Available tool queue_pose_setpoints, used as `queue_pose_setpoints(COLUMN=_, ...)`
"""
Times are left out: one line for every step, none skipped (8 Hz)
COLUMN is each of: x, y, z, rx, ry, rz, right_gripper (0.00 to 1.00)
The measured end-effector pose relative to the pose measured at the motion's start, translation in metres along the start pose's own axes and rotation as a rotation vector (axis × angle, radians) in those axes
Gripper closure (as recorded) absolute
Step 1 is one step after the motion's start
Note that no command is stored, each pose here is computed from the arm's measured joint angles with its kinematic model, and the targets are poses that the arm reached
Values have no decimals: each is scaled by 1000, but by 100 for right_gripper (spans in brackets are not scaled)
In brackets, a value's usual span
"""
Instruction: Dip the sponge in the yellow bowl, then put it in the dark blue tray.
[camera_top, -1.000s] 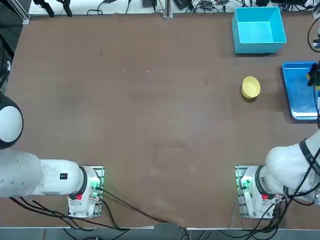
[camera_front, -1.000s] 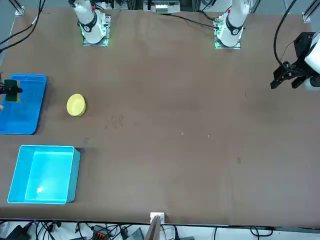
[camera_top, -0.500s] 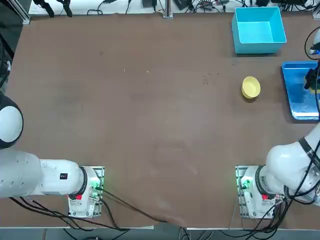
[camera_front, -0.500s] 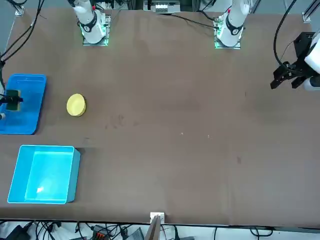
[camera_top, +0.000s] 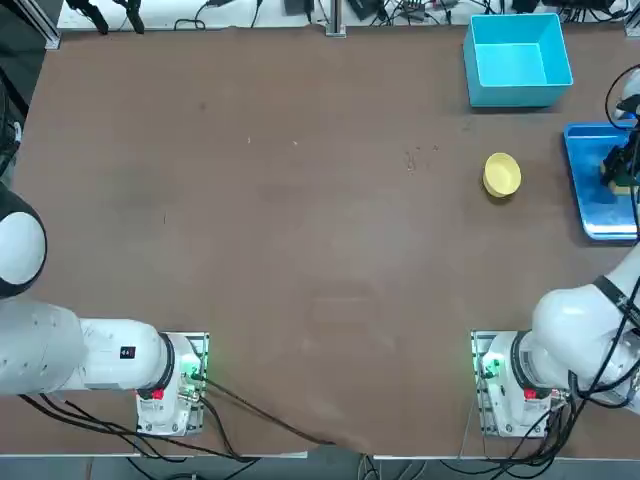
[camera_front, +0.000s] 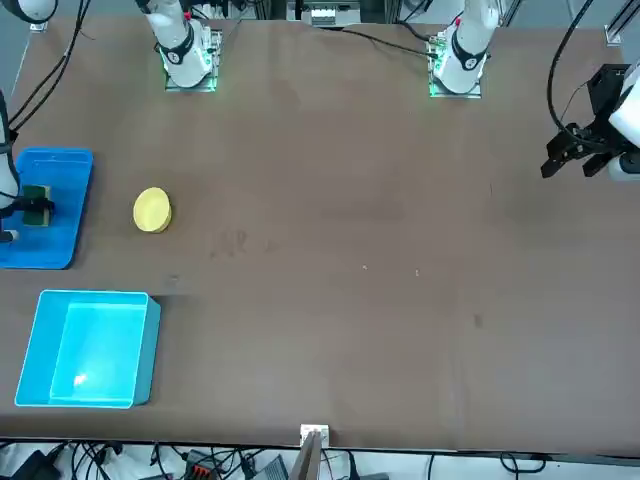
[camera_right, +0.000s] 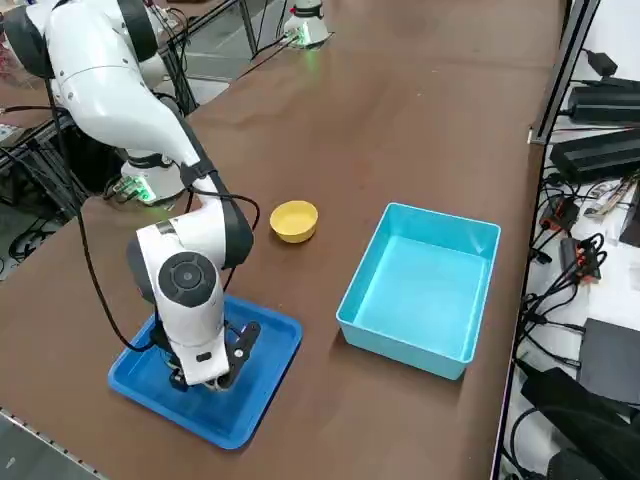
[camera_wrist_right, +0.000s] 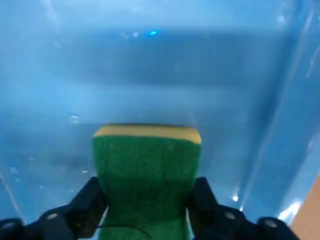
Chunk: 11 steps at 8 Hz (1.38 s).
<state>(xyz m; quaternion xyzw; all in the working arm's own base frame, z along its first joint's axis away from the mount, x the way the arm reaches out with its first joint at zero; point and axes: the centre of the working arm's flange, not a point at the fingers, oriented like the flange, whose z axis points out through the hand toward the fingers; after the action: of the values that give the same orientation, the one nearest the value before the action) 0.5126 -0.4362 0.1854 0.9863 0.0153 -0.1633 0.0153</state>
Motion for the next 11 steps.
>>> queue_pose_setpoints(x=1, y=-1, z=0, rx=6, ry=2, rz=1, right_gripper=1)
queue_pose_setpoints(x=1, y=-2, z=-1, rx=11, ry=-2, rz=1, right_gripper=1)
queue_pose_setpoints(x=0, y=-2, z=-7, rx=18, ry=-10, rz=3, right_gripper=1)
queue_pose_setpoints(x=-3, y=-1, z=-23, rx=24, ry=-18, rz=-2, right_gripper=1)
queue_pose_setpoints(x=-6, y=-2, z=-54, rx=19, ry=-4, rz=-16, right_gripper=1)
queue_pose_setpoints(x=-7, y=-10, z=-101, rx=3, ry=32, rz=-35, right_gripper=1)
queue_pose_setpoints(x=-7, y=-31, z=-157, rx=-16, ry=65, rz=-63, right_gripper=1)
queue_pose_setpoints(x=-6, y=-62, z=-212, rx=-34, ry=94, rz=-101, right_gripper=1)
queue_pose_setpoints(x=-6, y=-98, z=-264, rx=-36, ry=133, rz=-136, right_gripper=1)
queue_pose_setpoints(x=-7, y=-133, z=-306, rx=-6, ry=188, rz=-147, right_gripper=1)
queue_pose_setpoints(x=-10, y=-164, z=-341, rx=38, ry=255, rz=-129, right_gripper=1)
